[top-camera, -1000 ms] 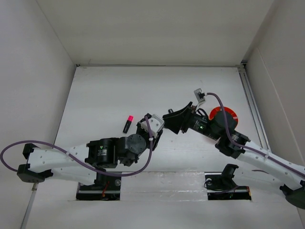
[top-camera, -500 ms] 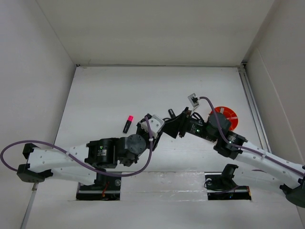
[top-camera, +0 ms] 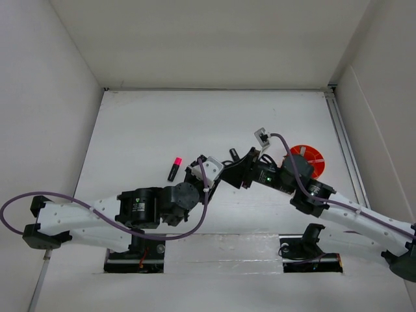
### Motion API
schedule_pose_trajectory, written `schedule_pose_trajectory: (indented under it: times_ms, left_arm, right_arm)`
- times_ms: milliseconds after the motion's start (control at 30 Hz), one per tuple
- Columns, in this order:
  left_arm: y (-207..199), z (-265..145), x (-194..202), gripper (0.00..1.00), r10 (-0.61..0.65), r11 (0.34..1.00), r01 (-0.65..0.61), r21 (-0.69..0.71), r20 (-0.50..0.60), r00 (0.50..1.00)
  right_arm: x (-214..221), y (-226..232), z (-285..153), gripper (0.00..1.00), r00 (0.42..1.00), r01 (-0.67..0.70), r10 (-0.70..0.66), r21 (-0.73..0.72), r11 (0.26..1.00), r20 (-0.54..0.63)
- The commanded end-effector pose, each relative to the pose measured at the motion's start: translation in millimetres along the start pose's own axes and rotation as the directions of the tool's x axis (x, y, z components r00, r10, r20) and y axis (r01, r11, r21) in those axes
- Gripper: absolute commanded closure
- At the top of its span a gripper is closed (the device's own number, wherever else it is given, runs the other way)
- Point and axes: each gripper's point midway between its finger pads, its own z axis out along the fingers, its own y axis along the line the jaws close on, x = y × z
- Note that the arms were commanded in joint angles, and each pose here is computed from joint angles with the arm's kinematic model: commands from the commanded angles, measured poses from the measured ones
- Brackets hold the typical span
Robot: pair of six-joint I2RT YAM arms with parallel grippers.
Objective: Sort the stationery into containers
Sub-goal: Place the stapler in the storage box.
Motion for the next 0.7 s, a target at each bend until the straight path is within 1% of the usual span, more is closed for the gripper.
schedule_pose_trajectory:
  times_ms: [0, 133, 167, 200, 233, 267, 300, 333, 367, 400, 433, 500, 533, 567, 600, 667]
  left_arm:
    - [-5.5, -5.2, -24.0, 1.00, -0.079, 0.996, 0.076, 0.047, 0.075, 0.994]
    - [-5.4, -7.1, -25.7, 1.00, -0.077, 0.996, 0.072, 0.058, 0.080, 0.994]
    - [-6.1, -6.1, -23.8, 1.00, -0.077, 0.996, 0.072, 0.058, 0.080, 0.994]
    - [-6.1, -6.1, -23.7, 1.00, -0.077, 0.996, 0.072, 0.058, 0.080, 0.994]
    - [-7.7, -6.2, -23.6, 1.00, -0.077, 0.995, 0.072, 0.067, 0.079, 0.994]
    - [-7.7, -6.2, -23.6, 1.00, -0.077, 0.995, 0.072, 0.067, 0.079, 0.994]
    - [-7.7, -6.2, -23.6, 1.00, -0.077, 0.995, 0.072, 0.067, 0.079, 0.994]
    - [-7.7, -6.2, -23.6, 0.97, -0.077, 0.995, 0.072, 0.067, 0.079, 0.994]
    - [-7.7, -6.2, -23.6, 0.91, -0.077, 0.995, 0.072, 0.067, 0.079, 0.994]
    - [-6.1, -8.0, -25.5, 0.71, -0.084, 0.995, 0.078, 0.069, 0.085, 0.993]
    - [-6.6, -8.1, -25.5, 0.61, -0.094, 0.994, 0.088, 0.070, 0.084, 0.992]
    - [-3.9, -12.5, -26.9, 0.45, -0.106, 0.992, 0.099, 0.082, 0.093, 0.990]
    - [-2.3, -14.3, -28.8, 0.28, -0.113, 0.991, 0.105, 0.084, 0.099, 0.989]
    - [-4.9, -14.6, -31.1, 0.00, -0.122, 0.989, 0.112, 0.098, 0.105, 0.987]
    - [-3.7, -17.9, -34.1, 0.00, -0.133, 0.987, 0.120, 0.110, 0.113, 0.985]
    - [-1.8, -20.5, -36.6, 0.00, -0.151, 0.984, 0.137, 0.114, 0.120, 0.981]
  right_arm:
    - [2.5, 0.3, 7.0, 0.63, 1.000, 0.025, -0.025, -0.011, 1.000, -0.006]
    - [1.7, -0.2, 13.8, 0.63, 1.000, 0.014, -0.014, -0.013, 1.000, -0.005]
    - [1.8, -0.2, 13.8, 0.66, 1.000, 0.014, -0.014, -0.012, 1.000, -0.005]
    - [2.6, -1.5, 16.1, 0.85, 1.000, 0.014, -0.014, -0.012, 1.000, -0.006]
    - [0.3, -3.6, 16.7, 0.97, 1.000, 0.003, -0.003, 0.003, 1.000, 0.007]
    - [2.9, -6.4, 18.7, 1.00, 1.000, 0.001, -0.001, 0.010, 1.000, -0.001]
    - [1.1, -8.4, 19.1, 1.00, 1.000, 0.001, -0.001, 0.022, 1.000, 0.009]
    - [1.1, -8.5, 19.1, 1.00, 1.000, 0.001, -0.001, 0.022, 1.000, 0.009]
    - [-1.8, -11.7, 19.7, 1.00, 1.000, 0.001, -0.002, 0.040, 0.999, 0.025]
    - [-2.9, -12.9, 19.8, 1.00, 1.000, 0.001, -0.002, 0.047, 0.999, 0.031]
    - [-5.1, -10.5, 18.1, 1.00, 0.999, 0.002, -0.004, 0.041, 0.999, 0.038]
    - [-7.9, -14.7, 16.3, 1.00, 0.998, 0.001, -0.005, 0.063, 0.998, 0.060]
    - [-12.1, -13.8, 14.4, 1.00, 0.997, 0.002, -0.007, 0.066, 0.998, 0.077]
    - [-16.5, -13.8, 12.7, 1.00, 0.995, 0.002, -0.009, 0.074, 0.997, 0.096]
    - [-20.9, -18.6, 12.8, 1.00, 0.993, -0.001, -0.011, 0.101, 0.995, 0.120]
    - [-23.9, -27.0, 10.1, 1.00, 0.990, 0.027, -0.046, 0.146, 0.989, 0.133]
